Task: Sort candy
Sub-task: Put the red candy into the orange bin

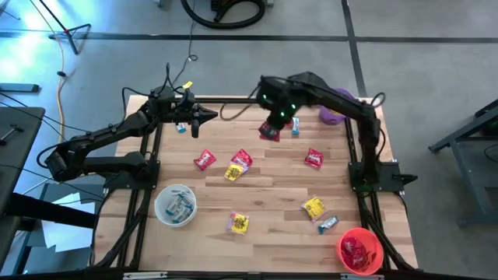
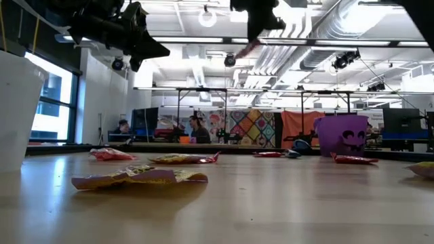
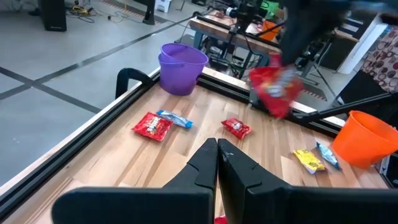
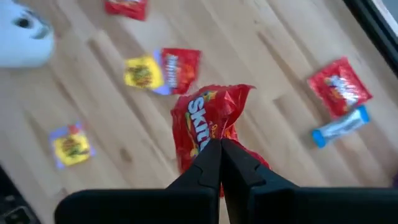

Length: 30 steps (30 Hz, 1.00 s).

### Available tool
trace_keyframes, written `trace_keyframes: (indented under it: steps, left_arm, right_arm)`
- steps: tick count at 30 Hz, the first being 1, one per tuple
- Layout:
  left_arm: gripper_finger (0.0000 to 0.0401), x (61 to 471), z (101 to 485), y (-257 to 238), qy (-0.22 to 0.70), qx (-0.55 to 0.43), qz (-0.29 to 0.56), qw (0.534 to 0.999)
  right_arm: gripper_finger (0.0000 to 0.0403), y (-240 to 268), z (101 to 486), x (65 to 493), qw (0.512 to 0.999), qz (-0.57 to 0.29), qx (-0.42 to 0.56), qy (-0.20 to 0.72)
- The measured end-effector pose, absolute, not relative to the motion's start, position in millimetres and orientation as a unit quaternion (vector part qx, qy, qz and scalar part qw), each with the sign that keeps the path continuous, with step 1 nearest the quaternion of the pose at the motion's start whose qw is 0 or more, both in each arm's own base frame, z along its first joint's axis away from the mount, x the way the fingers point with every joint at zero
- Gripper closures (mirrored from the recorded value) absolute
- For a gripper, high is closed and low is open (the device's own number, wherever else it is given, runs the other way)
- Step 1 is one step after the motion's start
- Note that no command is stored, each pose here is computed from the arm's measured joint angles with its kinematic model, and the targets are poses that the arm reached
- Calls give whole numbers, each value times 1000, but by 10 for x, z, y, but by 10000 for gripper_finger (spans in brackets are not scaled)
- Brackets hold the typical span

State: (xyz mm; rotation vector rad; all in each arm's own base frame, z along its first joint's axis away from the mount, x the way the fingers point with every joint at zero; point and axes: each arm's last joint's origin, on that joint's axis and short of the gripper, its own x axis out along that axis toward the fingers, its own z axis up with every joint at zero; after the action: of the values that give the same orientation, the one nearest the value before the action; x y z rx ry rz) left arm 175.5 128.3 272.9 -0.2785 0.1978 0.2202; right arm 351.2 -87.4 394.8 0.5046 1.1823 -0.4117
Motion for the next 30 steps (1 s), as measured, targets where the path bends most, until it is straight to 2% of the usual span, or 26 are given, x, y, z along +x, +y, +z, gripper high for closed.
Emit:
trace_keyframes:
  steps: [4,8,11,14,19,23,26,30]
  left_arm:
    - [401,1755,2730,1283,98,-138,109,980]
    - [401,1756,2733,1284,96,-137,109,980]
    - [401,1756,2733,1284,96,-137,109,980]
    - [401,1757,2733,1283,96,-141,107,979]
    - [401,1757,2732,1283,96,-142,107,979]
    - [401,1757,2732,1282,96,-141,106,980]
    - [401,1757,2732,1282,96,-142,106,980]
    - [401,1757,2732,1282,96,-142,106,980]
  right_arm:
    - [403,-536,4003,3396,775,-201,250,545]
    - [403,-220,3752,3186,732,-233,264,584]
    - [403,50,3553,2903,695,-239,296,610]
    - [403,362,3431,2621,674,-204,347,620]
    - [403,809,3473,2069,634,-154,412,636]
    - [400,878,3373,1888,629,-200,442,608]
    - [376,869,3118,1964,634,-216,443,596]
    - [297,730,2623,2025,618,-248,449,596]
